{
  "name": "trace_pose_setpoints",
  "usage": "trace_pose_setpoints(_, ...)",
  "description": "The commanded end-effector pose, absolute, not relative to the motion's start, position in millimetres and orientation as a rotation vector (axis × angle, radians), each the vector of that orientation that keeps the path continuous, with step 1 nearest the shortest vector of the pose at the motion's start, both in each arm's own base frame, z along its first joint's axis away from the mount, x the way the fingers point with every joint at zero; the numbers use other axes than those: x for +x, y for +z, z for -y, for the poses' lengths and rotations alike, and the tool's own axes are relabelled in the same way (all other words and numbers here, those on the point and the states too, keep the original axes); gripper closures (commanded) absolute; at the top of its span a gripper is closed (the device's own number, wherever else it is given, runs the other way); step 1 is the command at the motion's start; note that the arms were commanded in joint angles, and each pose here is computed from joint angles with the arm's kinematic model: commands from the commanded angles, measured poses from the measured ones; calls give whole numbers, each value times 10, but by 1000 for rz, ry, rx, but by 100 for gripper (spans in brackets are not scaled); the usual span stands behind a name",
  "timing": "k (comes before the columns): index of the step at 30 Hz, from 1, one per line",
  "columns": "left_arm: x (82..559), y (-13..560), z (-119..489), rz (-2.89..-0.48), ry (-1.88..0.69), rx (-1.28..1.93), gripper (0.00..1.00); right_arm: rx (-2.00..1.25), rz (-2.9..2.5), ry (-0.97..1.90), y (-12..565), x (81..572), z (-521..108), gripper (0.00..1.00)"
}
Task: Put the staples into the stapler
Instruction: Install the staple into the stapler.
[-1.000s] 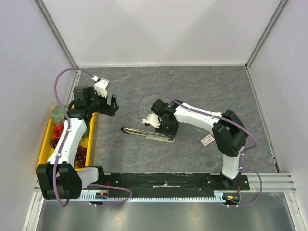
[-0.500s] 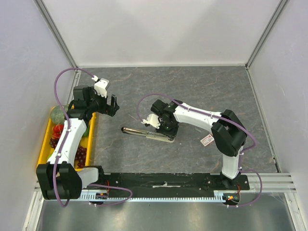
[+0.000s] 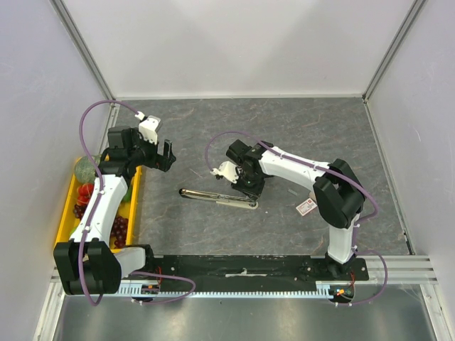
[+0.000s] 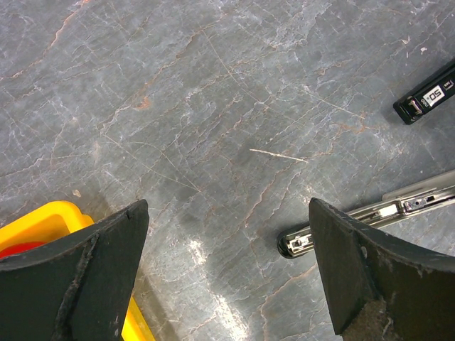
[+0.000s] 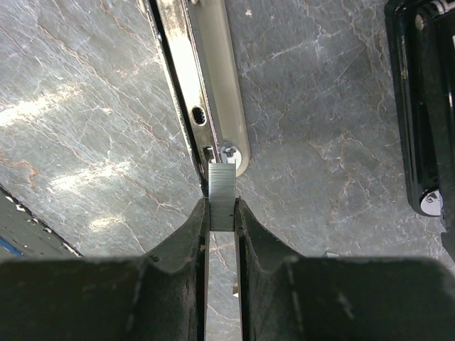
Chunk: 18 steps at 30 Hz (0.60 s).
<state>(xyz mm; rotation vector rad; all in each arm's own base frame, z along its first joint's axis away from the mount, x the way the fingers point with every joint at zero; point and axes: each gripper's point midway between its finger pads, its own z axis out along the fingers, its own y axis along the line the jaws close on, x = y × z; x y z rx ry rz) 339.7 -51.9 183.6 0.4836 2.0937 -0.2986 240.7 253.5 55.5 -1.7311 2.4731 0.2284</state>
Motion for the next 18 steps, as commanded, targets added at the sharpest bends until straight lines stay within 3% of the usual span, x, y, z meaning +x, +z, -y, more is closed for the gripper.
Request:
trace_pose_setpoints(1,3435,1936,552,-2049,-328,469,1,-1745,-2475,248,586,2389,-2560,84)
trace_pose_setpoints(18,3431,1919,553,-2054,-337,464,1,-1806,-2365,158,641,2444,-2550,85)
